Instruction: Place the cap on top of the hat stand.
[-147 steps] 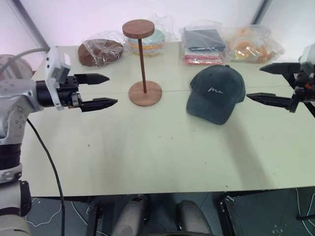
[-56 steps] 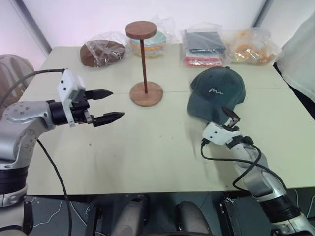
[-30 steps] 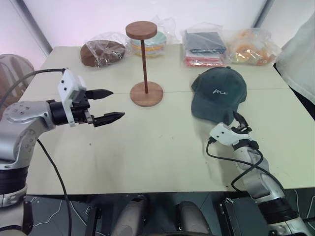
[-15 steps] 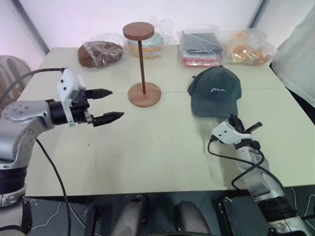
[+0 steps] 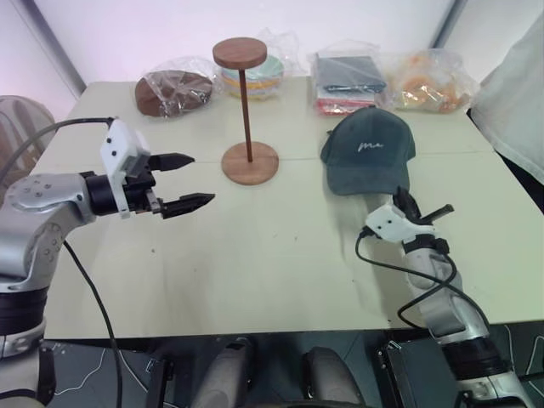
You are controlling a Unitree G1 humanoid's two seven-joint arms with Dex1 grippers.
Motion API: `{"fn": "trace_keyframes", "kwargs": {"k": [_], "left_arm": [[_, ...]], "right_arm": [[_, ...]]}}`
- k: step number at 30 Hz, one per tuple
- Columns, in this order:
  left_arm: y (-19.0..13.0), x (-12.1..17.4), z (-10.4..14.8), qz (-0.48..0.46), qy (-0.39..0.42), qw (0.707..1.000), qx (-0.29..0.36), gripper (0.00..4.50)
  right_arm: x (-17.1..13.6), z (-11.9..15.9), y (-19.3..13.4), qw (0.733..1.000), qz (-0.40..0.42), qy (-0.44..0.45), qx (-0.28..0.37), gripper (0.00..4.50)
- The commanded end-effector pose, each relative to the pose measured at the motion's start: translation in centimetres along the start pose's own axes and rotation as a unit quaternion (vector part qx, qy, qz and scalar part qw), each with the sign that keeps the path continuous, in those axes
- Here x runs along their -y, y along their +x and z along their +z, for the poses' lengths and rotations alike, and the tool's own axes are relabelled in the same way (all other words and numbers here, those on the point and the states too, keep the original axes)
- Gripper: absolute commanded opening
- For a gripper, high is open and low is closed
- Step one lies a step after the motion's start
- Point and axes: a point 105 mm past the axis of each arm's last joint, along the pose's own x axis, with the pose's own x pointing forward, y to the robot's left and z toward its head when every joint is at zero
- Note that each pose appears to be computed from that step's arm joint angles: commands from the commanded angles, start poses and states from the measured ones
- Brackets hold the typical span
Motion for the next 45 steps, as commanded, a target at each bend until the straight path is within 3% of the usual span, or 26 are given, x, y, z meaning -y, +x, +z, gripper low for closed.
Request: {"fn": "trace_keyframes", "kwargs": {"k": [1, 12, 19, 33, 39, 45], "left_arm": [[-0.1, -0.5, 0.7, 0.01, 0.018, 1.0, 0.012, 4.5], [0.1, -2.1, -0.4, 0.041, 0.007, 0.999, 0.016, 4.5], [0.7, -2.5, -0.7, 0.046, 0.009, 0.999, 0.018, 4.5], [1.3, -2.9, -0.9, 0.055, 0.021, 0.998, 0.019, 4.5], [0.9, -3.1, -0.8, 0.065, 0.027, 0.997, 0.015, 4.5], [0.7, -3.0, -0.9, 0.07, 0.028, 0.997, 0.011, 4.5]], "right_arm": [[4.2, 3.0, 0.7, 0.997, -0.062, 0.018, 0.05, 0.07], [10.4, 10.3, 2.6, 0.981, -0.117, 0.074, 0.137, 0.07], [12.4, 15.0, 3.8, 0.967, -0.129, 0.111, 0.191, 0.07], [10.4, 22.5, 5.4, 0.945, -0.098, 0.159, 0.269, 0.07], [8.7, 24.7, 4.9, 0.937, -0.069, 0.175, 0.295, 0.07], [6.8, 25.1, 4.1, 0.936, -0.042, 0.175, 0.304, 0.07]]}}
